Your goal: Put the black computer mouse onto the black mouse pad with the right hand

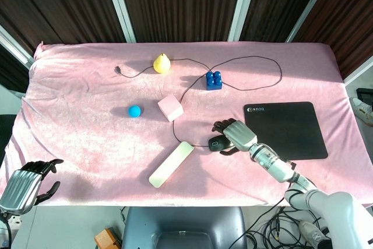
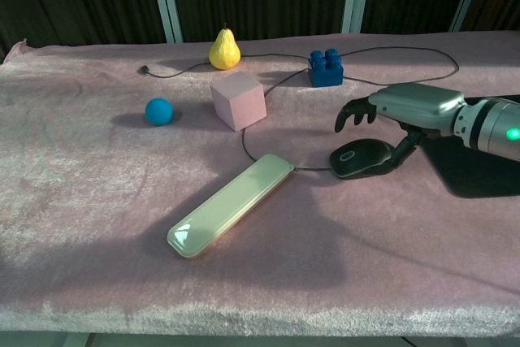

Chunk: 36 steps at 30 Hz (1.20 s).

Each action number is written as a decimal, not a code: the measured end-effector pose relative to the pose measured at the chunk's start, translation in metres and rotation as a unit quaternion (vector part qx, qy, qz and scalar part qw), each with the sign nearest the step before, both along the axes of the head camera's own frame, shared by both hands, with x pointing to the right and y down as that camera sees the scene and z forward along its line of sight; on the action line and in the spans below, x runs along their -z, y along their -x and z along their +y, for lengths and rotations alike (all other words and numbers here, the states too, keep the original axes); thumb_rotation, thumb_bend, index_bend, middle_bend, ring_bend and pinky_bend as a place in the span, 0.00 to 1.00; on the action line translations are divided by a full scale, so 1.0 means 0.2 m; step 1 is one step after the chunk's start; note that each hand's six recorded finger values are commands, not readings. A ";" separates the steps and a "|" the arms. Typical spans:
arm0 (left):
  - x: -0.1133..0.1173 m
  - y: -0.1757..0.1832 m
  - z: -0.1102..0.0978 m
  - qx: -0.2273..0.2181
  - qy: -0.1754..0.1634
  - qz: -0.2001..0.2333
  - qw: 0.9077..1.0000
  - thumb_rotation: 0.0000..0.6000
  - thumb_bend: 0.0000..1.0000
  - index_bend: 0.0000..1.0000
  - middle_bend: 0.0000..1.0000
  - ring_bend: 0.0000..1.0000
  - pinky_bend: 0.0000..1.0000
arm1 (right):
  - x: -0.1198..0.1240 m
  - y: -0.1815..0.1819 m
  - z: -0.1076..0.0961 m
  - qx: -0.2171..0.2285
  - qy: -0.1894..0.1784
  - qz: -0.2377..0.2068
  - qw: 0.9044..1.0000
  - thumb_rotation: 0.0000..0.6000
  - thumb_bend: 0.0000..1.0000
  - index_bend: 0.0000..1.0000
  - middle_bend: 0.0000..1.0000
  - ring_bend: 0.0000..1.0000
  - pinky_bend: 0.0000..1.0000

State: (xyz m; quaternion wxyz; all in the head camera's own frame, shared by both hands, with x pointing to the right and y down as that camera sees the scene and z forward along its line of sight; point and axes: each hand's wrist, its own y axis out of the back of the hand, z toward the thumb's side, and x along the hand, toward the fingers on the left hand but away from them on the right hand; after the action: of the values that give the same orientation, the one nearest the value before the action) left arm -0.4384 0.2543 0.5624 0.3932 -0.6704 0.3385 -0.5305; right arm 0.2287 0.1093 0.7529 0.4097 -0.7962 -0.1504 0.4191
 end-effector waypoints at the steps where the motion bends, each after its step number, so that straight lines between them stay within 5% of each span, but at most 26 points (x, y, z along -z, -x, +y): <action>1: 0.00 0.00 0.00 0.000 0.000 0.000 1.000 1.00 0.31 0.31 0.50 0.42 0.46 | 0.00 -0.01 0.00 -0.002 -0.001 0.001 1.000 1.00 0.29 0.40 0.34 0.32 0.41; 13: 0.00 0.00 0.00 -0.001 0.000 -0.001 1.000 1.00 0.31 0.31 0.50 0.42 0.46 | -0.05 -0.03 0.01 -0.005 0.009 0.024 1.000 1.00 0.29 0.43 0.34 0.33 0.42; 22: 0.00 0.00 0.00 0.000 0.000 0.000 1.000 1.00 0.31 0.31 0.50 0.42 0.46 | -0.05 -0.01 0.00 -0.002 -0.019 0.022 1.000 1.00 0.33 0.73 0.56 0.63 0.68; 36: 0.00 0.00 0.00 -0.001 0.001 -0.001 1.000 1.00 0.31 0.31 0.50 0.42 0.46 | 0.09 -0.18 -0.09 -0.044 -0.073 0.012 0.996 1.00 0.33 0.74 0.57 0.64 0.69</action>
State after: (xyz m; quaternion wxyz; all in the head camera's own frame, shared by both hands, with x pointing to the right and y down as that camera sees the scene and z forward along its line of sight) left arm -0.4380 0.2551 0.5624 0.3929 -0.6708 0.3369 -0.5311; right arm 0.2646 0.0921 0.7353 0.4494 -0.7519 -0.2107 0.4339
